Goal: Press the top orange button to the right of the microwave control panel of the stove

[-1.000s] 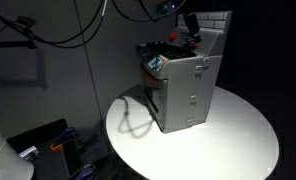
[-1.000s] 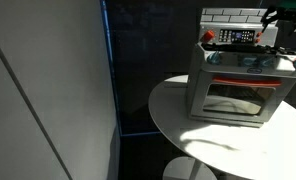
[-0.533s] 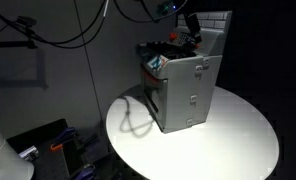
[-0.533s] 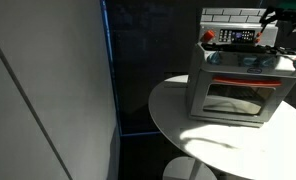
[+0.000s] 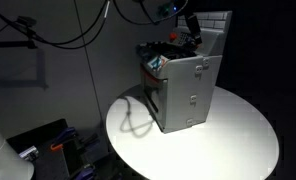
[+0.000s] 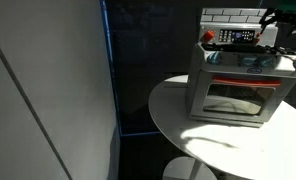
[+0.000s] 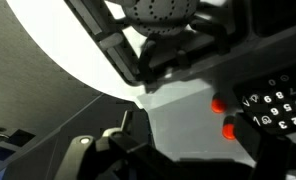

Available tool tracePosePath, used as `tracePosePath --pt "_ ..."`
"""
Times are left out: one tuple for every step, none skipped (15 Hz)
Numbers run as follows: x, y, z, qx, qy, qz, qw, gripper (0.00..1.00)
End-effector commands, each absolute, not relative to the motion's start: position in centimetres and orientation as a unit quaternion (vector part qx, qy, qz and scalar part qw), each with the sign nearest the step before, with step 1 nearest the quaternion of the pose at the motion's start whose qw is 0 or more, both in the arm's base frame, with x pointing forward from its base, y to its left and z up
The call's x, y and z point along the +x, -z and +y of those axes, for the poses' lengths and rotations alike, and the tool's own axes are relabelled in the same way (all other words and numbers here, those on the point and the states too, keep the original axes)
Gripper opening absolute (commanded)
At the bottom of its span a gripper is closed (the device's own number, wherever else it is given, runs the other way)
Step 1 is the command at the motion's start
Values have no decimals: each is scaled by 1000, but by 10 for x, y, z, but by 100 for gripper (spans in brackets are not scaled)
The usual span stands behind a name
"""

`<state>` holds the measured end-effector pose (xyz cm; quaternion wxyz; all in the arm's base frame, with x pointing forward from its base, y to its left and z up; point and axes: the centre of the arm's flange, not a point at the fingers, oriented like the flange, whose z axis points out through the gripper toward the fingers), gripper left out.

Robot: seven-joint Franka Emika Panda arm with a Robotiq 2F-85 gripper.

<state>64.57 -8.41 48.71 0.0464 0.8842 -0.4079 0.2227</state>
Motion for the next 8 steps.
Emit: tracePosePath --pt "657 -491 -85 876 -229 -422 48 100" --pt "657 -490 -86 875 -229 -423 48 100" --pt "657 -490 -86 875 -229 -424 47 100" --pt "658 -490 -86 874 -229 -425 47 100" --pt "658 -490 -86 874 -229 -426 47 100" --pt "658 -490 -86 874 -229 -426 47 100" --pt "659 -490 -86 874 -229 -426 47 100" --pt "659 -490 -86 874 -230 -426 47 100"
